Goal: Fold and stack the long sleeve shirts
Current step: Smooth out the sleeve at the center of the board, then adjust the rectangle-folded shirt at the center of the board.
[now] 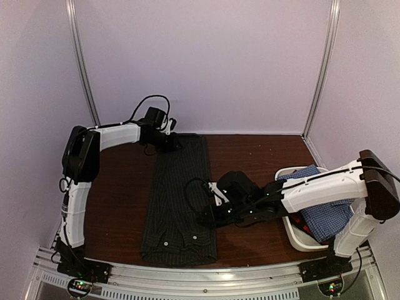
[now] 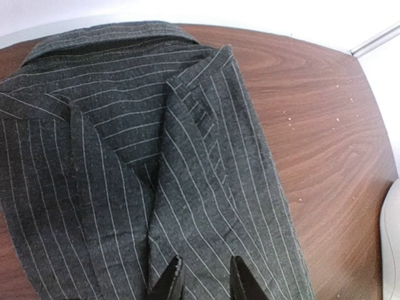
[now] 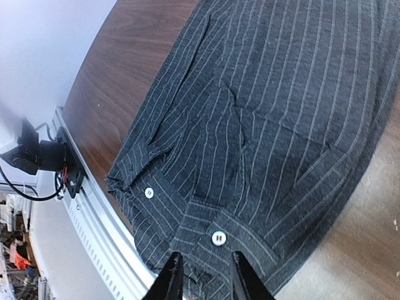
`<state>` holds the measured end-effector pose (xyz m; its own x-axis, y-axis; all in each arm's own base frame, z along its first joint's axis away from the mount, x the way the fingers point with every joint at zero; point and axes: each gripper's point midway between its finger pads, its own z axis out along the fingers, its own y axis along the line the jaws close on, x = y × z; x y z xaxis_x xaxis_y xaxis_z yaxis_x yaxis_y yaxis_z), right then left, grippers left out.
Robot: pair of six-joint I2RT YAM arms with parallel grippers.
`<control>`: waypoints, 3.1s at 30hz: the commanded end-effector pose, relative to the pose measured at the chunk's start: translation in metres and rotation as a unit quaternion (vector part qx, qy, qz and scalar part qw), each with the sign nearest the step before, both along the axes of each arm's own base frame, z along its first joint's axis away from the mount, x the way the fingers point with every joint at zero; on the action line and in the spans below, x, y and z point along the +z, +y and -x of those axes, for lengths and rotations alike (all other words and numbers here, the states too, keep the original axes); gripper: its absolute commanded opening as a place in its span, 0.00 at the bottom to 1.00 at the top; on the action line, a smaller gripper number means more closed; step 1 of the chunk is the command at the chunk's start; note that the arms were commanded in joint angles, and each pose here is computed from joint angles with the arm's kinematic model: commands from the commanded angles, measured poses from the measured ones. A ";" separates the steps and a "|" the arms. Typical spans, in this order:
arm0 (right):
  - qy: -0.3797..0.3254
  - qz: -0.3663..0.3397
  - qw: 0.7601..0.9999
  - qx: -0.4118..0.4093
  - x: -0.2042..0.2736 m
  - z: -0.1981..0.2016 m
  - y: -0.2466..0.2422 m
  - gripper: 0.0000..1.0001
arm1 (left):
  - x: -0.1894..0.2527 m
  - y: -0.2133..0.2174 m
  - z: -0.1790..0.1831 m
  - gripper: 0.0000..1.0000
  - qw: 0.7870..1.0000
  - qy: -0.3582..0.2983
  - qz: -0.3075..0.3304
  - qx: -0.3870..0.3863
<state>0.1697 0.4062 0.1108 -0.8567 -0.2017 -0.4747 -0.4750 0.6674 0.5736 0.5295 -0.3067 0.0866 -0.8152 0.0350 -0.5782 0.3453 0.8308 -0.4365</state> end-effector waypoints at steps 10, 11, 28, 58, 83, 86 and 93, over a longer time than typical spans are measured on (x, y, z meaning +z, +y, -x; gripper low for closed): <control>0.056 0.005 0.997 0.044 -0.060 0.023 0.000 0.14 | -0.019 0.000 0.017 0.26 1.000 0.007 0.001 -0.002; 0.062 0.005 0.997 0.044 -0.064 0.026 -0.002 0.14 | -0.024 0.001 0.016 0.26 1.000 0.009 -0.001 0.000; 0.059 0.009 0.998 0.033 -0.063 0.037 -0.020 0.16 | -0.045 0.000 -0.003 0.25 0.999 0.019 -0.028 0.016; -0.008 -0.051 0.998 -0.036 -0.038 -0.116 0.019 0.32 | -0.022 0.023 0.140 0.27 0.998 0.055 0.002 0.027; 0.013 -0.003 0.992 -0.124 -0.085 -0.171 -0.067 0.34 | -0.067 -0.028 0.109 0.27 0.995 0.084 -0.003 0.052; 0.010 0.003 0.992 -0.127 -0.084 -0.179 -0.072 0.34 | -0.067 -0.031 0.101 0.27 0.995 0.083 -0.007 0.056; -0.004 0.020 0.992 -0.125 -0.071 -0.185 -0.078 0.35 | -0.045 -0.037 0.089 0.27 0.997 0.066 -0.009 0.049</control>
